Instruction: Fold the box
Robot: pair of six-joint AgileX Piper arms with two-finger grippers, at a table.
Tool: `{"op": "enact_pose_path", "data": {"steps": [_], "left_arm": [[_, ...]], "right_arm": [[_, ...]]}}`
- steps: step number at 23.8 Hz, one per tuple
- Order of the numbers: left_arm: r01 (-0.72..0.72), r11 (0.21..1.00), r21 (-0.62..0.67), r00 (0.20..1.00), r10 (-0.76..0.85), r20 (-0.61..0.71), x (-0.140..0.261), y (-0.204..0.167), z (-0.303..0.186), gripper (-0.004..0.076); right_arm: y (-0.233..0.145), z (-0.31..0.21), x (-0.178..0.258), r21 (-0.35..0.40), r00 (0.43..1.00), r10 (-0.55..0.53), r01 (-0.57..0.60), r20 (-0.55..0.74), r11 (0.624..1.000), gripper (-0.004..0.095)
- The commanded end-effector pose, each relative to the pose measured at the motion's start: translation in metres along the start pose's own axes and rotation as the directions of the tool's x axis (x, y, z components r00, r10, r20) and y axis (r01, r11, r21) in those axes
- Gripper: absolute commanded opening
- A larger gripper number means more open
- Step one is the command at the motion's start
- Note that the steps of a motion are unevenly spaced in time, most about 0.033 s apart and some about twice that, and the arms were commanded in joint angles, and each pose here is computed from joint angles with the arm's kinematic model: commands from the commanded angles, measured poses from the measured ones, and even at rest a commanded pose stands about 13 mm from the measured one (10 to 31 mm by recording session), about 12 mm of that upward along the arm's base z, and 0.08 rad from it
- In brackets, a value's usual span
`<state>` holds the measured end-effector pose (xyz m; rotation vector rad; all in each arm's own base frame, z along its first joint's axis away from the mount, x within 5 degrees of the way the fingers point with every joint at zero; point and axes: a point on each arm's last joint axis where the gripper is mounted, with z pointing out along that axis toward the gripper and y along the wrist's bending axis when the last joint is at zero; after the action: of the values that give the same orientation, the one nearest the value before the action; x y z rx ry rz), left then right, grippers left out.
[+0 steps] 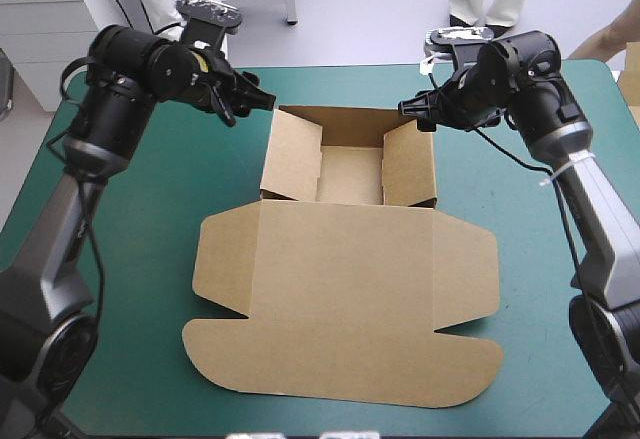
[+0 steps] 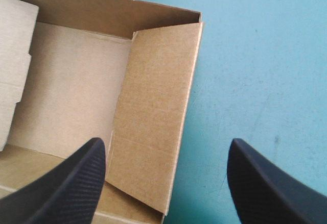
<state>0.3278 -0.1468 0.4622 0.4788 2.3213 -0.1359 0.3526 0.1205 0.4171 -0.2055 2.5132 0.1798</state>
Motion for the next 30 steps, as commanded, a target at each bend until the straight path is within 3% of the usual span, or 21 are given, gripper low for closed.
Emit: {"op": "enact_pose_path", "data": {"steps": [1, 7, 11, 15, 20, 26, 30], "left_arm": [[-0.031, 0.999, -0.032, 0.998, 0.033, 0.061, 0.017, 0.000, -0.058, 0.0449], [-0.056, 0.998, -0.010, 0.995, 0.057, 0.078, 0.069, -0.005, -0.087, 0.0449], [-0.048, 0.999, 0.003, 0.993, 0.048, 0.110, 0.109, -0.003, -0.113, 0.0449], [-0.045, 0.999, 0.005, 0.990, 0.044, 0.132, 0.144, 0.002, -0.136, 0.0449], [-0.034, 0.999, 0.011, 0.986, 0.032, 0.165, 0.188, 0.008, -0.168, 0.0449], [-0.028, 1.000, 0.008, 0.985, 0.026, 0.172, 0.204, 0.011, -0.183, 0.0449], [-0.029, 1.000, 0.006, 0.986, 0.027, 0.164, 0.205, 0.011, -0.182, 0.0449]], "right_arm": [[-0.002, -0.048, -0.001, -0.018, 0.994, -0.014, 0.016, 0.112, 1.000, 0.0627], [-0.001, -0.050, 0.000, -0.033, 0.993, -0.013, 0.017, 0.115, 0.999, 0.0627], [-0.003, -0.037, -0.003, 0.002, 0.995, -0.028, 0.028, 0.092, 1.000, 0.0627], [-0.004, -0.016, -0.005, 0.023, 0.998, -0.034, 0.033, 0.051, 0.999, 0.0627], [-0.004, 0.046, -0.005, 0.040, 0.997, -0.030, 0.033, -0.078, 0.999, 0.0627], [-0.028, 0.098, -0.002, -0.012, 0.977, 0.085, -0.089, -0.195, 0.996, 0.0627], [-0.026, 0.116, 0.001, -0.052, 0.969, 0.067, -0.081, -0.236, 0.995, 0.0626]]}}
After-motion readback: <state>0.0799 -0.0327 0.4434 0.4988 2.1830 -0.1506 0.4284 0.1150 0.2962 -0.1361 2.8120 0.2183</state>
